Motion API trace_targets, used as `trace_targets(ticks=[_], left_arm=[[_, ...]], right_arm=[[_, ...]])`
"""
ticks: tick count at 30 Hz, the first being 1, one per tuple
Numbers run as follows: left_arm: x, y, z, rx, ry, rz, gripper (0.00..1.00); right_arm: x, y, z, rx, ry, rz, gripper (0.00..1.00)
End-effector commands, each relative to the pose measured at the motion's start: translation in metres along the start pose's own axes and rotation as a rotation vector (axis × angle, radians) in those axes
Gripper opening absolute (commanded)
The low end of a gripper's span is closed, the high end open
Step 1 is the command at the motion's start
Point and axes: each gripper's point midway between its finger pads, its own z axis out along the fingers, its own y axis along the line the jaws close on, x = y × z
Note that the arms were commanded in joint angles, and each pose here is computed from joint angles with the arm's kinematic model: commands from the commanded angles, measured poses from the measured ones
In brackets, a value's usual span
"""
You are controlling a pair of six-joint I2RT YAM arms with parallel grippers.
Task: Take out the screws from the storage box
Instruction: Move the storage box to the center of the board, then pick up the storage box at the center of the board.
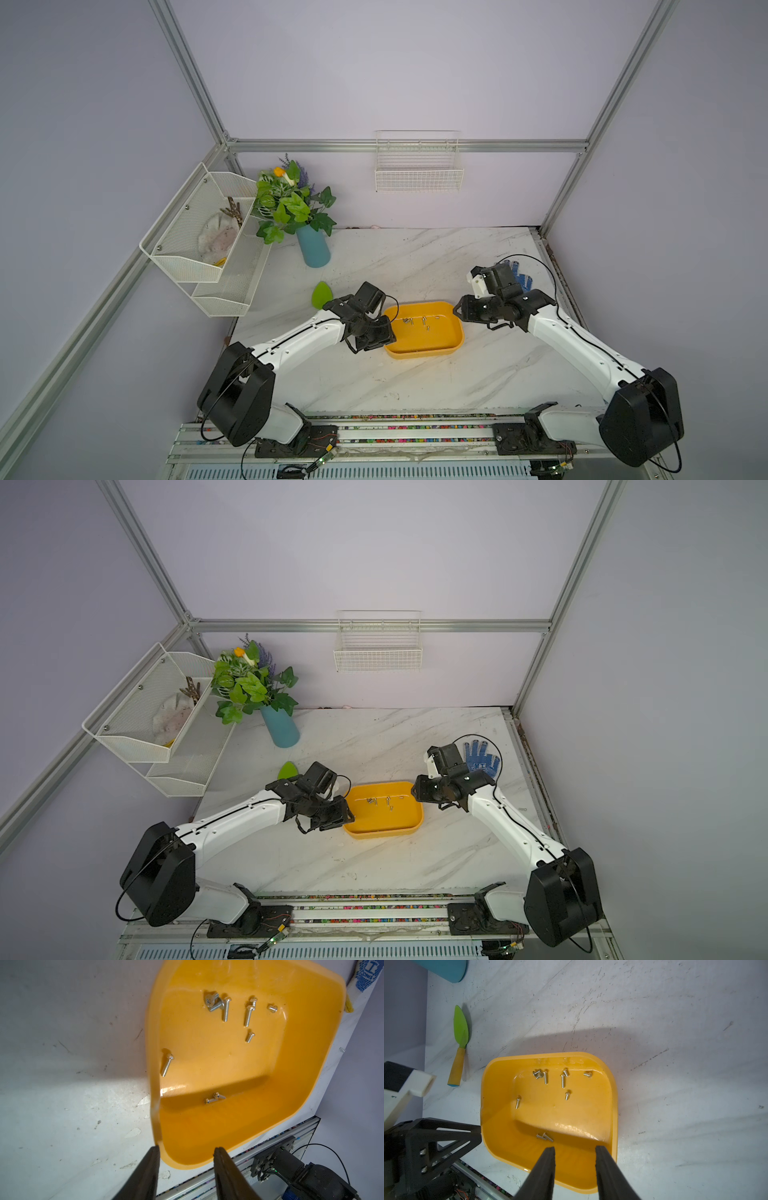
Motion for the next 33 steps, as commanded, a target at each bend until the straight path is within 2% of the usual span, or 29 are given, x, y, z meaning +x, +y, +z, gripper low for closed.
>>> trace_targets(ticks=[1,5,8,13,15,18,23,26,33], left_arm=[[0.018,0.023,0.015,-0.054,0.056,-0.051,0.42],[0.02,0.023,0.021,-0.059,0.088,-0.052,0.4],[0.022,0.018,0.02,-0.058,0.101,-0.033,0.46],[0.023,0.021,0.001,-0.077,0.043,-0.032,0.49],[0.022,0.021,0.005,-0.056,0.025,-0.041,0.5],[0.025,0.016,0.016,-0.047,0.074,-0.041,0.49],[0.026,0.017,0.024,-0.052,0.09,-0.044,0.48],[0.028,0.017,0.029,-0.05,0.107,-0.046,0.42],[0.03,0.007,0.029,-0.006,0.125,-0.036,0.15]], right_arm=[[-0.01,0.015,-0.018,-0.038,-0.04,-0.011,0.38],[-0.012,0.019,-0.023,-0.05,-0.048,-0.013,0.38],[-0.013,0.02,-0.024,-0.053,-0.05,-0.013,0.37],[-0.011,0.019,-0.025,-0.049,-0.049,-0.019,0.37],[-0.011,0.018,-0.023,-0.048,-0.047,-0.023,0.37],[-0.01,0.018,-0.021,-0.049,-0.041,-0.019,0.37],[-0.011,0.02,-0.026,-0.057,-0.058,-0.018,0.36],[-0.012,0.021,-0.028,-0.06,-0.065,-0.018,0.35],[-0.009,0.02,-0.029,-0.057,-0.063,-0.018,0.35]])
